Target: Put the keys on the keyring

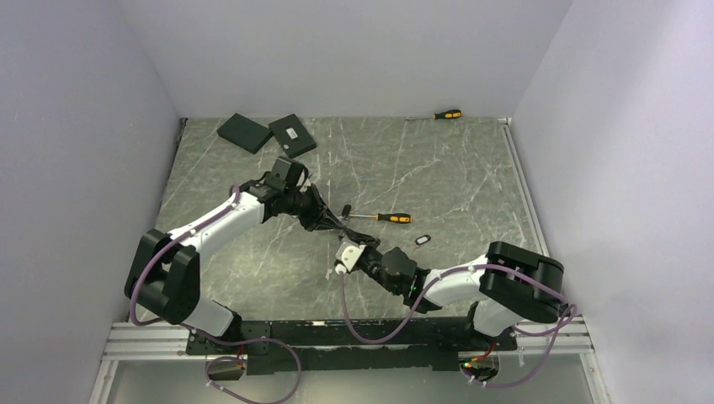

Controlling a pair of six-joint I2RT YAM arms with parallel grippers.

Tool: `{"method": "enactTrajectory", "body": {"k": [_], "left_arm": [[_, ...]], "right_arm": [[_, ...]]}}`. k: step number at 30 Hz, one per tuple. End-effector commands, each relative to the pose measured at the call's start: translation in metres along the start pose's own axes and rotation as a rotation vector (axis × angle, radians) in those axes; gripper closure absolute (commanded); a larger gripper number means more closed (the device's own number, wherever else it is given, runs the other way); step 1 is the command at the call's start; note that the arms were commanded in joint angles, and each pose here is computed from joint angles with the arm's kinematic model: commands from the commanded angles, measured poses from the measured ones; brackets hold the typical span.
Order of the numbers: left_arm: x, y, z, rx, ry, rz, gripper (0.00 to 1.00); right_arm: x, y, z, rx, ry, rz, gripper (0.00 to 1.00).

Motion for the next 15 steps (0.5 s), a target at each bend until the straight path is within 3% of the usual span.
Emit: {"method": "enactTrajectory", "body": {"k": [1,13,15], "left_arm": [[-0.0115,-0.0061,-0.0124,0.003,-0.067,0.014,1.0],[-0.0092,-0.0044,-0.021,-0.03,-0.066,0.015,1.0],[-0.0084,-0.0042,-0.0213,-0.034,-0.064,0.018,1.0]], "right_arm": [[-0.0143,0.0168,0.0106,-0.043,-0.065,0.005,0.73],[-0.0157,0.0114,0.0092,-0.008,-0.067,-0.026,1.0],[-0.0171,0.013,0.0078,-0.01,-0.063,-0.02,1.0]]}}
Point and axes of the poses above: each gripper's point midway between its finger pads, its own z axis out along the fingers, its own x axis along the line the jaws close on, y = z × x, the point moved 5 cm from there along -z, back along the fingers, and after that the axes turned 11 degrees about -z, right-handed, at the moved point
